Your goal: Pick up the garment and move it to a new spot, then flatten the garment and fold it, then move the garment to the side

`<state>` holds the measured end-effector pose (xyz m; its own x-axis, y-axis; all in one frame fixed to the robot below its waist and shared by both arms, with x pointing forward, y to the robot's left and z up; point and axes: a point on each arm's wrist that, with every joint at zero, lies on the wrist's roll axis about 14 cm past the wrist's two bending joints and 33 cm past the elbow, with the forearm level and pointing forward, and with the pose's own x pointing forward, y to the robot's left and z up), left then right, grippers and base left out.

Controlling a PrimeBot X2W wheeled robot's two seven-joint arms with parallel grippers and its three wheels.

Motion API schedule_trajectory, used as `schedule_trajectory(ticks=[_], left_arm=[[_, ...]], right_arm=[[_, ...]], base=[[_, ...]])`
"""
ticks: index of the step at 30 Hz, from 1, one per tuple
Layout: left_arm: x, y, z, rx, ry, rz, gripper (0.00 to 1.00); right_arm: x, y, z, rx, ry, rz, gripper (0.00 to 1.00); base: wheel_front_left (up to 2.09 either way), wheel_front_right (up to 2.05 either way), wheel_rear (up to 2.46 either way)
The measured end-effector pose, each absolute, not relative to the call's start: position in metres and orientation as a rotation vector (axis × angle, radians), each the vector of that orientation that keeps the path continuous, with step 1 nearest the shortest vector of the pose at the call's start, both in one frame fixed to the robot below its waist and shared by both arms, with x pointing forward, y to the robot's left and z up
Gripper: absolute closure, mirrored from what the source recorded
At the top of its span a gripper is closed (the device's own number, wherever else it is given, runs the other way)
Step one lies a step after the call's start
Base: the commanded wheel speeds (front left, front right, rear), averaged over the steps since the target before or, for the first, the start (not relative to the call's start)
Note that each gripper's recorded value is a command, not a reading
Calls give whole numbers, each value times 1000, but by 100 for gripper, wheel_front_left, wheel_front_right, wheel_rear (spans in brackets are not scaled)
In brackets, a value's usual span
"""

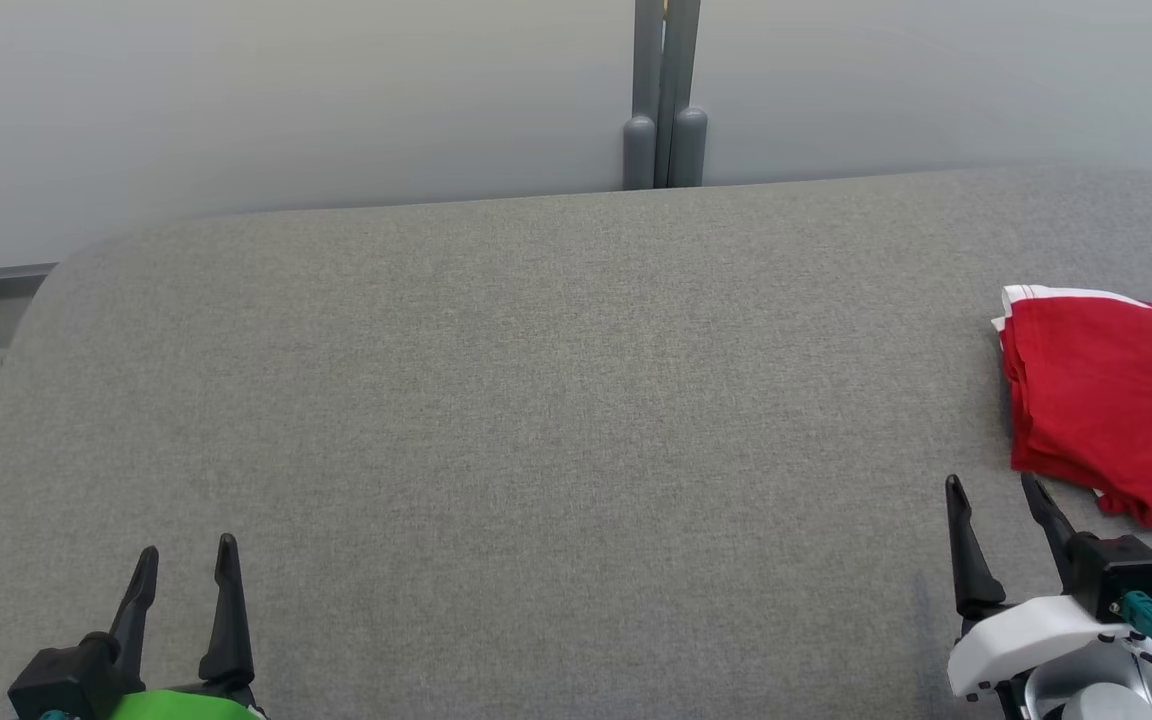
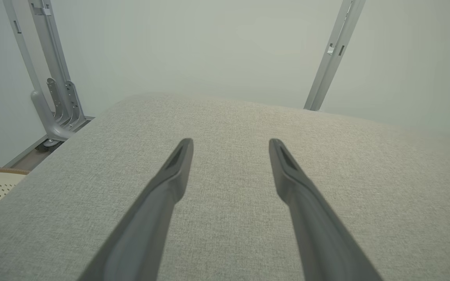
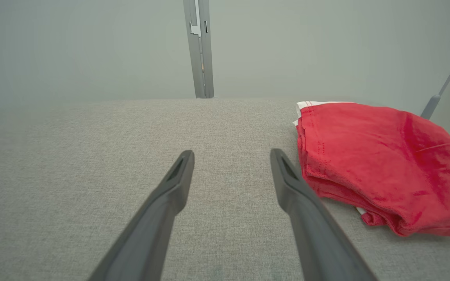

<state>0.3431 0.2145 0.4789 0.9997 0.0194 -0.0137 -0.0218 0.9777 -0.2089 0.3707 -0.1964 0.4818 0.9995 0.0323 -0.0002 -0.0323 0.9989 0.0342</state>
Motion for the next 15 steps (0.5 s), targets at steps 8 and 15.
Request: schedule_trajectory(ticks=[8, 15], left_arm=[[342, 211, 477, -212, 10, 5, 0], [343, 208, 475, -215, 14, -2, 0]], right_arm=[[366, -210, 481, -23, 6, -12, 0], [364, -214, 479, -47, 13, -23, 0]], base=[[0, 0, 0], [0, 0, 0]])
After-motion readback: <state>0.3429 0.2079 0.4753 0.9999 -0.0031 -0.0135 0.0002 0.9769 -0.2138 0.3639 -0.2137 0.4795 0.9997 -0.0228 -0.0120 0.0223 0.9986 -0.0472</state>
